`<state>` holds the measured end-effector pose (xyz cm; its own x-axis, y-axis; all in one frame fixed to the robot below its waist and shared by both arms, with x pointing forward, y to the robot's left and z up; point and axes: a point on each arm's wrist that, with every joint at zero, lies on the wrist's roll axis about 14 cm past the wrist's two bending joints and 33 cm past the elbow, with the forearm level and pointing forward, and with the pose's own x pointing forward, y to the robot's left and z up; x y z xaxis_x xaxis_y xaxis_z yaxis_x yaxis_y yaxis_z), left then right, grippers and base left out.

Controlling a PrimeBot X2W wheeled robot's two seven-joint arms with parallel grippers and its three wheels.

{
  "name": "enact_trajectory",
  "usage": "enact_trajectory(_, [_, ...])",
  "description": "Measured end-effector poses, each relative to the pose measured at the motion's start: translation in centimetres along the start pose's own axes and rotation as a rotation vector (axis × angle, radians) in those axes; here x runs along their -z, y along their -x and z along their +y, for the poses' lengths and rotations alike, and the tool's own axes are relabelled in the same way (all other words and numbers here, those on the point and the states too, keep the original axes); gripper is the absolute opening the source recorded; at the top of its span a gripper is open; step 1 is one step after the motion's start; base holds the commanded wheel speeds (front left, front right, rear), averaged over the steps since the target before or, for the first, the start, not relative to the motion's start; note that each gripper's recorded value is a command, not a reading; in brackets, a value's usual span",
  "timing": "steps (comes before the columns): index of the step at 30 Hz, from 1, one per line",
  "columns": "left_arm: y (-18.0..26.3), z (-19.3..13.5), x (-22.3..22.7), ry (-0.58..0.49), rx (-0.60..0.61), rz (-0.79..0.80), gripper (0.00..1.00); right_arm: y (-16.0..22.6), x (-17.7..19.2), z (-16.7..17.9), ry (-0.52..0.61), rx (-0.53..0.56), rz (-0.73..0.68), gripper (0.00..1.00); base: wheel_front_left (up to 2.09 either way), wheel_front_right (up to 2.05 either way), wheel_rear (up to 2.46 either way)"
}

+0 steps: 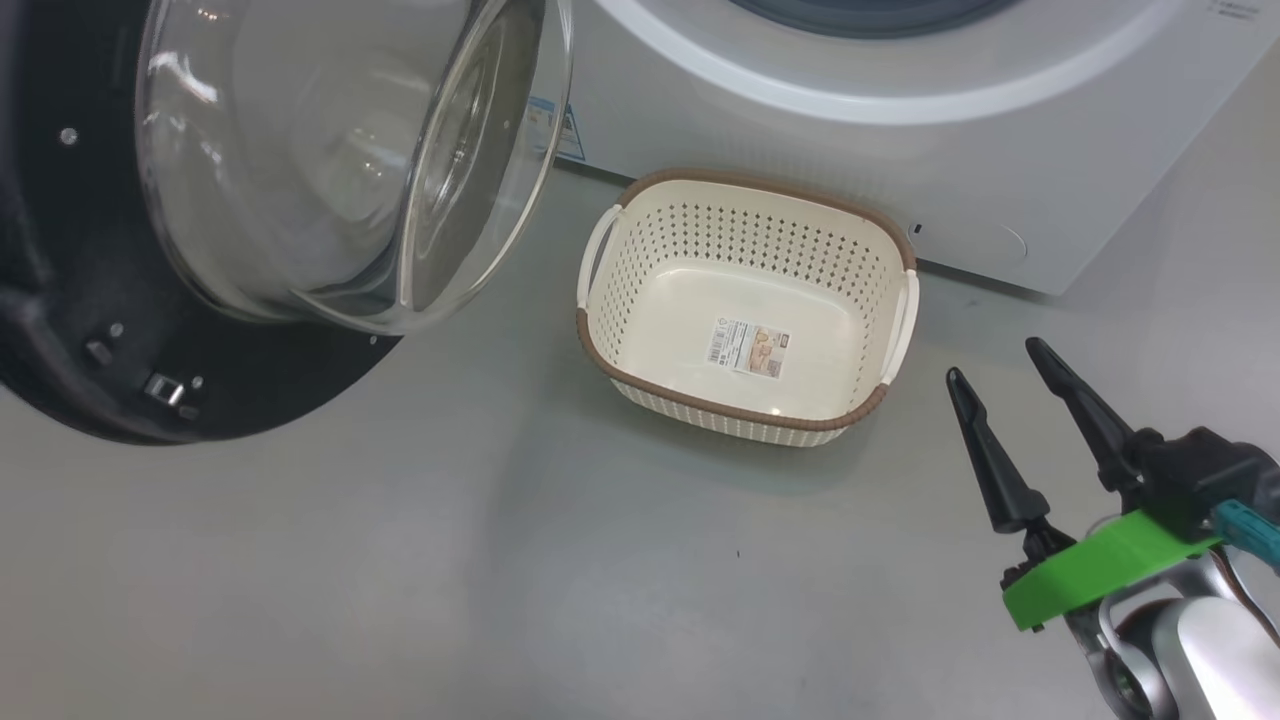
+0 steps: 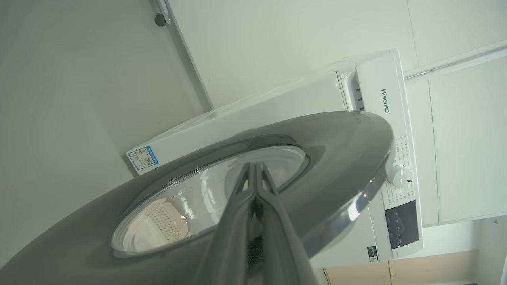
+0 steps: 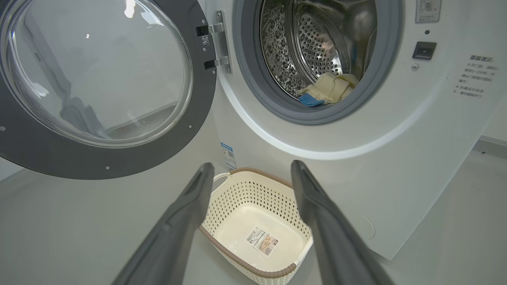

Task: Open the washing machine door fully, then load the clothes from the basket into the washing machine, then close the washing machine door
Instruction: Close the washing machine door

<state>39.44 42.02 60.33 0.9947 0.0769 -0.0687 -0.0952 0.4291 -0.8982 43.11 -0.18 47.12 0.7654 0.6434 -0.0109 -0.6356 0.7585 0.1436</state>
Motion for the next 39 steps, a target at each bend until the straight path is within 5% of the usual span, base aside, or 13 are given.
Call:
enact_trajectory(26, [-1.9, -8.6, 11.3, 0.024, 0.28, 0.272, 0.0, 1.5, -0.5, 0.8, -0.04, 0.04, -0.042, 1.0, 0.0, 0.0, 0.0])
enact_trajectory(39, [-3.4, -11.1, 16.9, 0.068, 0.357, 0.378, 0.0, 4.0, -1.9, -1.9, -0.019, 0.161, -0.087, 1.0, 0.0, 0.0, 0.0])
